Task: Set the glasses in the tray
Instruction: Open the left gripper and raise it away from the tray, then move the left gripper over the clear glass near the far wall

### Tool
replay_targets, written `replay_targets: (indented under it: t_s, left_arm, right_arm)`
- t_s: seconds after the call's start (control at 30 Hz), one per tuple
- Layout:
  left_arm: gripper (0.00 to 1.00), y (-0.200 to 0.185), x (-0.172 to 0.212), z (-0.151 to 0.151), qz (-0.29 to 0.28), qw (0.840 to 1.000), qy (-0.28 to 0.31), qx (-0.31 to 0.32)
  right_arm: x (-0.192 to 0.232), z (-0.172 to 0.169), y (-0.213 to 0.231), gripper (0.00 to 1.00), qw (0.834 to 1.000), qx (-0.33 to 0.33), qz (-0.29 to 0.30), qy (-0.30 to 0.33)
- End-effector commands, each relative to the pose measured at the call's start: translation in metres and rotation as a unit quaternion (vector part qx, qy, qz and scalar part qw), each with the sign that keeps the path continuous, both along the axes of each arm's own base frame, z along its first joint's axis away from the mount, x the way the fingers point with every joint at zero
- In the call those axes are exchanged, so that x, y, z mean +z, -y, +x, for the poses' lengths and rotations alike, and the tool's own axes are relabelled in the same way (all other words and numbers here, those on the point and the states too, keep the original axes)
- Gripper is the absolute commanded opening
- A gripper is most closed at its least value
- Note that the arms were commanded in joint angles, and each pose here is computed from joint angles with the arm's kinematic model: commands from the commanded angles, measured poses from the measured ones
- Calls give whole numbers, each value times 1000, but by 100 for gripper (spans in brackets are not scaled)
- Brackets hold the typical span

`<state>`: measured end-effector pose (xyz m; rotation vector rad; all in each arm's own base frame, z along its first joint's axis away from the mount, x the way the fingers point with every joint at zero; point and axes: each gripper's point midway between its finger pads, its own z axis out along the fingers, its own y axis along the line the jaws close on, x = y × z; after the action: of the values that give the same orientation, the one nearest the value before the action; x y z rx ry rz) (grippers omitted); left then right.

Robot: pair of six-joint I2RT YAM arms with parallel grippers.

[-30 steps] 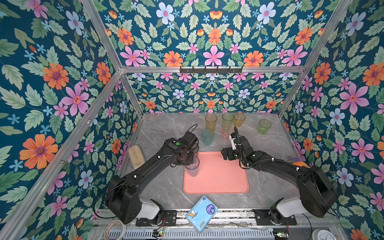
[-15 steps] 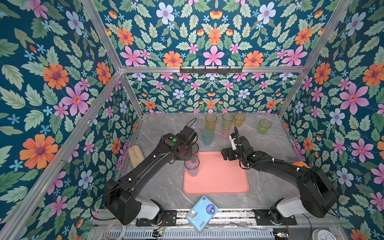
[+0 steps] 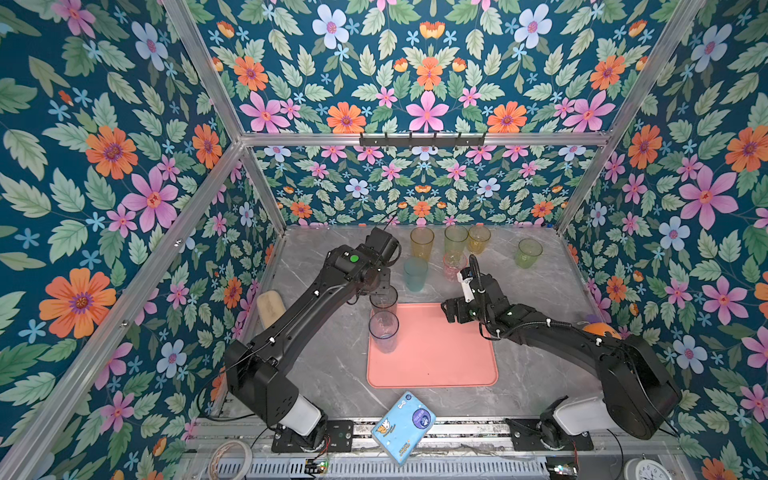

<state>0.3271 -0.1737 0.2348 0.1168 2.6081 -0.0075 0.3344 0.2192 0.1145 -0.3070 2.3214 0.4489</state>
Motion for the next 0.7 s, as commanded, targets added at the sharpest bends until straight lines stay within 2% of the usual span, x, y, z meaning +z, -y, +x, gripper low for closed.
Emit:
replay_targets:
  t_s: [0.0,0.33,0.57,0.67]
  left_arm:
    - [48,2,13,29,-15,999,34,-1]
    - [54,-28,21,109,-80,993,72,57]
    - [68,-40,28,145,-107,986,105,72]
    - [70,-43,28,157,-117,984,112,74]
  right_arm:
    - [7,3,-1,95,1000,0,4,17]
    - [6,4,0,95,1000,-1,1,18]
    - [7,3,0,95,1000,-1,2,19]
    - [7,3,0,95,1000,0,1,19]
